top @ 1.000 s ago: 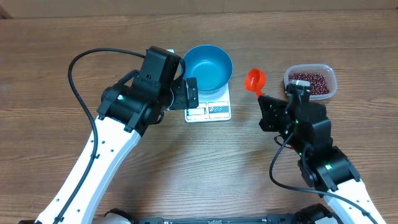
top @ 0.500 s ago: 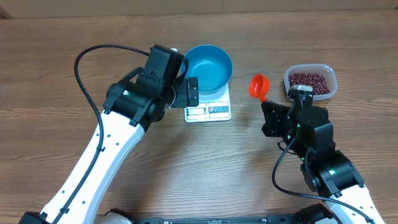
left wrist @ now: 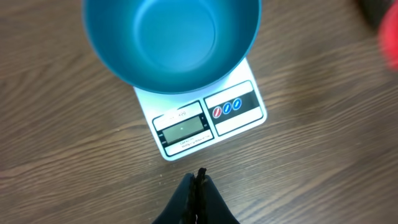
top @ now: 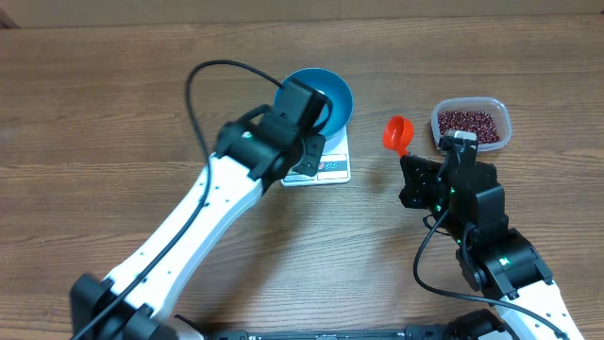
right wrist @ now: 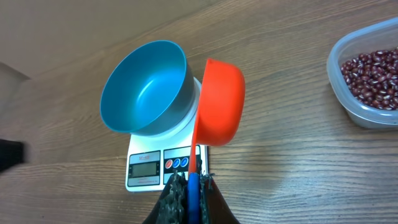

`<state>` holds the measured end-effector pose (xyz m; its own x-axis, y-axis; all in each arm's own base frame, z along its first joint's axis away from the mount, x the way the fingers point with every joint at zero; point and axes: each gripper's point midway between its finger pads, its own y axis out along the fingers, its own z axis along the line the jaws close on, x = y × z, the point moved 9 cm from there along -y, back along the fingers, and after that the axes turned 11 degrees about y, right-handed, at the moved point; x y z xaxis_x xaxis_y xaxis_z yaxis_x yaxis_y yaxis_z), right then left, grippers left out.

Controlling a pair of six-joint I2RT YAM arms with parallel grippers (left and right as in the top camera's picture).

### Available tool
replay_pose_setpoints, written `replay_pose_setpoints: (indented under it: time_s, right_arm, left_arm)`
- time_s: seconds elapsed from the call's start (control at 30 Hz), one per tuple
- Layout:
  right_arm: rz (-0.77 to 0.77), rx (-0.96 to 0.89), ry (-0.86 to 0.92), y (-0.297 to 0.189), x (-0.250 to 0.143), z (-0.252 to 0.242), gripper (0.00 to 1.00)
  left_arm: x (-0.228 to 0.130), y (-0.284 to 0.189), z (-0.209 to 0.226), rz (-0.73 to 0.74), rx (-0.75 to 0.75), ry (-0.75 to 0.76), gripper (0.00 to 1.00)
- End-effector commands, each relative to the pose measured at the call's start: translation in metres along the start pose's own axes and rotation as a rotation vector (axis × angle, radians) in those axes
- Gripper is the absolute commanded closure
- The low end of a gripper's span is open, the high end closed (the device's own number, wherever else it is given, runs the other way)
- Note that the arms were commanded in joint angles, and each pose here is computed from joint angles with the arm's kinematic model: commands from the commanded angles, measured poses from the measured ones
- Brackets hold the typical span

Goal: Scoop item into bowl and weigh 150g on scale
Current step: 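Move the left gripper down to the scale's front buttons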

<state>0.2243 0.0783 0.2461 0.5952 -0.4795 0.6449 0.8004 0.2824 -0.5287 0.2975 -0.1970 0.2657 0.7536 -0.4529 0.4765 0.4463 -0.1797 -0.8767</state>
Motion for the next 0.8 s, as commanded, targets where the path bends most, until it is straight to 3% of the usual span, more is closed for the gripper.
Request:
replay_pose_setpoints:
  time_s: [0.0,0.37,0.77]
  right_arm:
    - [-0.066,-0.014,0.011,-0.008,0.015,0.000,0.96]
    - [-0.094,-0.057,0.065,-0.009,0.028,-0.018,0.96]
    - [-0.105,-0.055,0.041,-0.010,0.030,-0.018,0.96]
  left_arm:
    - [0.003,0.023,-0.003,0.044,0.031,0.061,0.96]
    - [0.001,0.092,-0.027,0.131,-0.016,0.158,0.95]
    - [-0.005,0.133,-0.034,0.173,-0.015,0.217,0.96]
